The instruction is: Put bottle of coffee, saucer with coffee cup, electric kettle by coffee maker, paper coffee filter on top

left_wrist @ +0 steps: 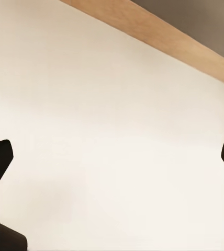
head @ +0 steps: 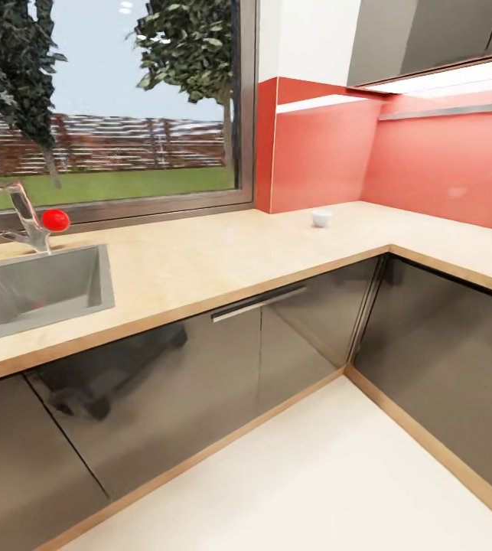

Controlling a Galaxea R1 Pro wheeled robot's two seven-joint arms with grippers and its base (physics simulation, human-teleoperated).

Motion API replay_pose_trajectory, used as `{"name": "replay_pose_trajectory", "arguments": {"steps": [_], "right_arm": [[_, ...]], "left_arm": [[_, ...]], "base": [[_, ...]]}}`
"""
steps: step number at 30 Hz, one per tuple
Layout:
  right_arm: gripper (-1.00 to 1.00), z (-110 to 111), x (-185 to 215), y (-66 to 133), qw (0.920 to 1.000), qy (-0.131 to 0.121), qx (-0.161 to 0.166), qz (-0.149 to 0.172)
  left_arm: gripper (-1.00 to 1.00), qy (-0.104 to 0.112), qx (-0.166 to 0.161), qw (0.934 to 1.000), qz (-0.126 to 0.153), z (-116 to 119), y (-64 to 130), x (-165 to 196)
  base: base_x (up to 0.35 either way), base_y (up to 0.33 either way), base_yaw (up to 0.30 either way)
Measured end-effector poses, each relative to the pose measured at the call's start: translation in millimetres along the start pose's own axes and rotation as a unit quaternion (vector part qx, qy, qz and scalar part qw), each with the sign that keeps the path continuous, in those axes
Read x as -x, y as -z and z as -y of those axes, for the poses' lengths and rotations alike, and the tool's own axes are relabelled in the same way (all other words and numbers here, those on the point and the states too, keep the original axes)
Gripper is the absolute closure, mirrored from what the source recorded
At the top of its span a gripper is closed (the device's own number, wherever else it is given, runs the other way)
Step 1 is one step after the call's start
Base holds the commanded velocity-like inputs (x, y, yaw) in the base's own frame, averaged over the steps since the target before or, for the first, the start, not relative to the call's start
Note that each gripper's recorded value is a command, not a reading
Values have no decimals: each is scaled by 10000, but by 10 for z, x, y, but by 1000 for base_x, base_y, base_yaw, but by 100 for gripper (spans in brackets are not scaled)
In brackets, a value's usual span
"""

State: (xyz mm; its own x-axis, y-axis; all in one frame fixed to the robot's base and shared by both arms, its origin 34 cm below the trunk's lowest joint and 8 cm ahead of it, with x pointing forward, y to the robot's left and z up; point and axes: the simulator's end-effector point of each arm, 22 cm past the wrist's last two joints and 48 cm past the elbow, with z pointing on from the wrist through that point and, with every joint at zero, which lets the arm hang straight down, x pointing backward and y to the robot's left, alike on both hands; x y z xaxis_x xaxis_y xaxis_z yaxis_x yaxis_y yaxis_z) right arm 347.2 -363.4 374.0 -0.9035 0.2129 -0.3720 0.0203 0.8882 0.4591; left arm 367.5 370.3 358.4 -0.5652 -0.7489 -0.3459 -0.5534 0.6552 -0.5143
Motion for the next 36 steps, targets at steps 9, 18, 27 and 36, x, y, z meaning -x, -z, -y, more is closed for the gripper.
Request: {"name": "replay_pose_trajectory", "arguments": {"steps": [9, 18, 27, 36], "right_arm": [[-100, -5, -2, -3, 10000, -2, 4, 0], [-100, -13, -5, -10, 10000, -3, 8, -2], [-100, 106, -106, -49, 9990, 194, -363, -196], [-100, 115, -119, -50, 9988, 221, -388, -222]], "left_arm": [[-100, -2, -6, 10000, 3, 8, -3, -7], [-100, -4, -8, 10000, 0, 10, -4, -11], [-100, -4, -8, 10000, 0, 10, -3, -11], [-100, 0, -8, 10000, 5, 9, -3, -8]], "base": [[0, -304, 7], [0, -305, 193], [0, -283, 267], [0, -42, 271]]}}
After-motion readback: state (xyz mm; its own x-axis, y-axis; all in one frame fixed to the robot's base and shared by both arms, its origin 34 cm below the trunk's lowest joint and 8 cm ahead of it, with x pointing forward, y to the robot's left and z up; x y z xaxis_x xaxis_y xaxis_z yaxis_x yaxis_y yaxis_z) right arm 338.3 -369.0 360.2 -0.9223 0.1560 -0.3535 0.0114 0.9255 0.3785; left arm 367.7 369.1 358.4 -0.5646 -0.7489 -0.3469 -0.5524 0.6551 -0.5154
